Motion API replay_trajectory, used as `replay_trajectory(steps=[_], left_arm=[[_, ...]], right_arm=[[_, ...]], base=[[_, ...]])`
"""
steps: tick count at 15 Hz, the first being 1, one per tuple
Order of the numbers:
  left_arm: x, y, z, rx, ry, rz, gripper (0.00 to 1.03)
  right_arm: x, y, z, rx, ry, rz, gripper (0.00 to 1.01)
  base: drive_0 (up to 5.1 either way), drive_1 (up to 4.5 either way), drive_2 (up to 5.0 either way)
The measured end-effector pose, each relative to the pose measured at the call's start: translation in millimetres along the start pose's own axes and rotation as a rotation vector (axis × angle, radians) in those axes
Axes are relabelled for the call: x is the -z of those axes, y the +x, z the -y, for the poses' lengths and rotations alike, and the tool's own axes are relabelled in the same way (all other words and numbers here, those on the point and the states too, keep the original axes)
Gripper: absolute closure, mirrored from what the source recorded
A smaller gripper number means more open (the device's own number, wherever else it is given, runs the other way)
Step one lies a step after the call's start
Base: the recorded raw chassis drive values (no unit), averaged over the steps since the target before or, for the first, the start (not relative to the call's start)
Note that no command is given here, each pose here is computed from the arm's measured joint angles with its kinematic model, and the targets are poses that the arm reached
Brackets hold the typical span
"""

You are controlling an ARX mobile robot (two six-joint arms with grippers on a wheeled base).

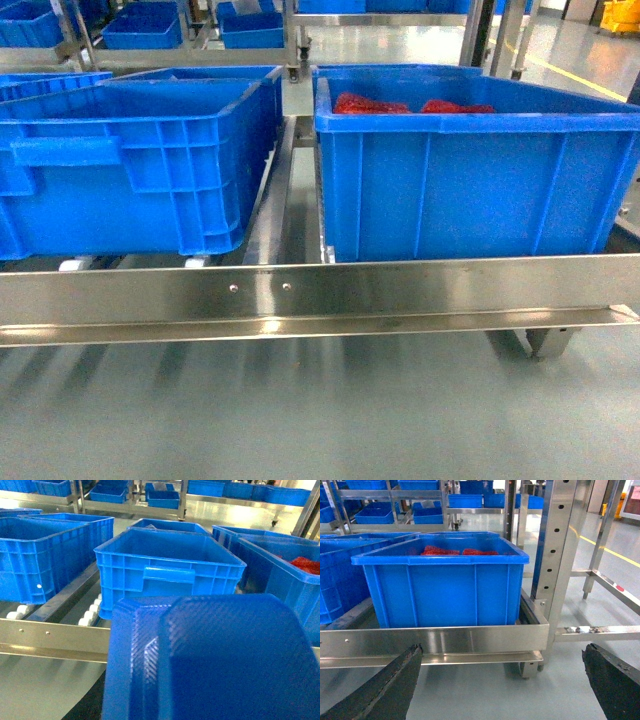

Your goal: Pick blue part to blue bin on bottom shelf

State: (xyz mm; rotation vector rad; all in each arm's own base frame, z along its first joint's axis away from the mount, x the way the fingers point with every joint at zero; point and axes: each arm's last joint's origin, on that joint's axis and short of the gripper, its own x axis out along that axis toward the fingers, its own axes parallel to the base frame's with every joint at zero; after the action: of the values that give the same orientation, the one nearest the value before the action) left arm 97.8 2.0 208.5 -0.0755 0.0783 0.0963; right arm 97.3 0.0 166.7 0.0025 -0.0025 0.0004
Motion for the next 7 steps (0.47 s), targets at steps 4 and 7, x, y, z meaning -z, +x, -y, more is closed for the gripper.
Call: replay_trajectory(steps=[4, 7], left_arm=[[0.1, 0.0, 0.0, 0.000, 0.000, -0.001, 0.60], [0.1, 0.2, 0.0, 0.001, 0.000, -0.002, 0.60]], right_arm=[[0.0, 0.0, 0.0, 0.000, 0.000, 0.000, 0.03], [0.1, 0.0, 0.0, 0.000, 0.000, -0.001, 0.03]], base=[[-0.1, 3.93, -4.2], [-0.1, 3.98, -4.1]])
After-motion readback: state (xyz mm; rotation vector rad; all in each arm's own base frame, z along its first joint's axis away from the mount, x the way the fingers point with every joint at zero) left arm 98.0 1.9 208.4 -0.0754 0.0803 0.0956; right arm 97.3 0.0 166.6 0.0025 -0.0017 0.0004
